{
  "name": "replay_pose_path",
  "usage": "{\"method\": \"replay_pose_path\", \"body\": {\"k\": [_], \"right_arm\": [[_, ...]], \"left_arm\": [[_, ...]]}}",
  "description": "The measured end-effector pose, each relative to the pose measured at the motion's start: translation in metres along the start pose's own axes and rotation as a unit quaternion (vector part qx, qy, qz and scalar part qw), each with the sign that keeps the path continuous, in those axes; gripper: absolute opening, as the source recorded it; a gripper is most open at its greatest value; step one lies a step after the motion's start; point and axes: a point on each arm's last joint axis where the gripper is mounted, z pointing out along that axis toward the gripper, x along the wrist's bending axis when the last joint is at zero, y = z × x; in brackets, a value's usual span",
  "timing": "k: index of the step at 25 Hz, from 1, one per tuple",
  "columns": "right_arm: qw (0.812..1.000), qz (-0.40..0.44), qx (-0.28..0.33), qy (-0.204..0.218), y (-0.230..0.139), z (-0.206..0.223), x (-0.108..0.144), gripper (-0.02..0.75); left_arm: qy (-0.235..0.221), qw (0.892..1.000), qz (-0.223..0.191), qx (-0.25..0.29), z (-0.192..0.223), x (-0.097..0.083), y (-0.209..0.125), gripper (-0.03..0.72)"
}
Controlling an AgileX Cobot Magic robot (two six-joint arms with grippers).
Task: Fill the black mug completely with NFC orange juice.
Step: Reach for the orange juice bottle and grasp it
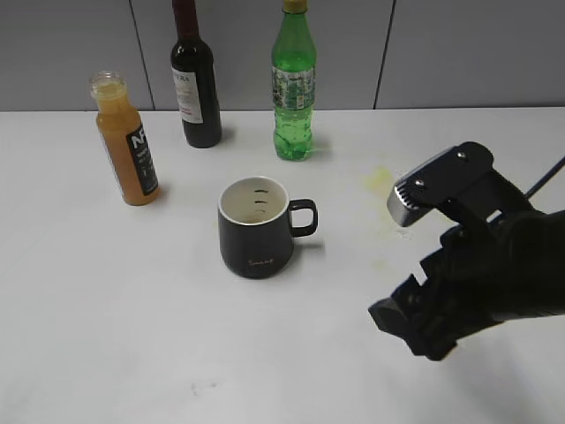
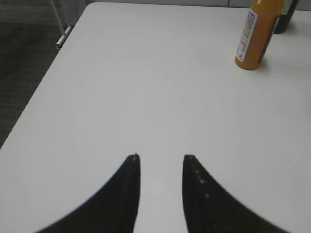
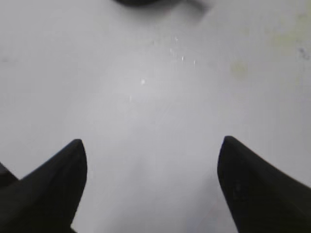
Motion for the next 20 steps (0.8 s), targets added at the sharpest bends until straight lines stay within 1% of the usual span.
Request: {"method": "replay_pose_path", "body": {"k": [2, 4, 7, 9, 12, 15, 18, 20], "right_arm": [[1.000, -0.010, 0.024, -0.007, -0.005, -0.013, 0.000, 0.635], [0.999, -0.016, 0.029, -0.029, -0.008, -0.029, -0.003, 0.631], [0.998, -0.012, 0.020, -0.061, -0.013, -0.057, -0.008, 0.629], [0.997, -0.002, 0.015, -0.074, -0.018, -0.077, -0.009, 0.629], [0.996, 0.028, -0.001, -0.083, -0.028, -0.103, -0.009, 0.627], [0.993, 0.057, -0.031, -0.094, -0.037, -0.126, -0.013, 0.625], [0.984, 0.105, -0.060, -0.131, -0.050, -0.148, -0.023, 0.617], [0.973, 0.144, -0.077, -0.164, -0.064, -0.160, -0.030, 0.613]], "left_arm": [[0.000, 1.000, 0.000, 0.000, 0.000, 0.000, 0.000, 0.237], [0.000, 1.000, 0.000, 0.000, 0.000, 0.000, 0.000, 0.237], [0.000, 1.000, 0.000, 0.000, 0.000, 0.000, 0.000, 0.237], [0.000, 1.000, 0.000, 0.000, 0.000, 0.000, 0.000, 0.237], [0.000, 1.000, 0.000, 0.000, 0.000, 0.000, 0.000, 0.237], [0.000, 1.000, 0.000, 0.000, 0.000, 0.000, 0.000, 0.237], [0.000, 1.000, 0.000, 0.000, 0.000, 0.000, 0.000, 0.237], [0.000, 1.000, 0.000, 0.000, 0.000, 0.000, 0.000, 0.237]]}}
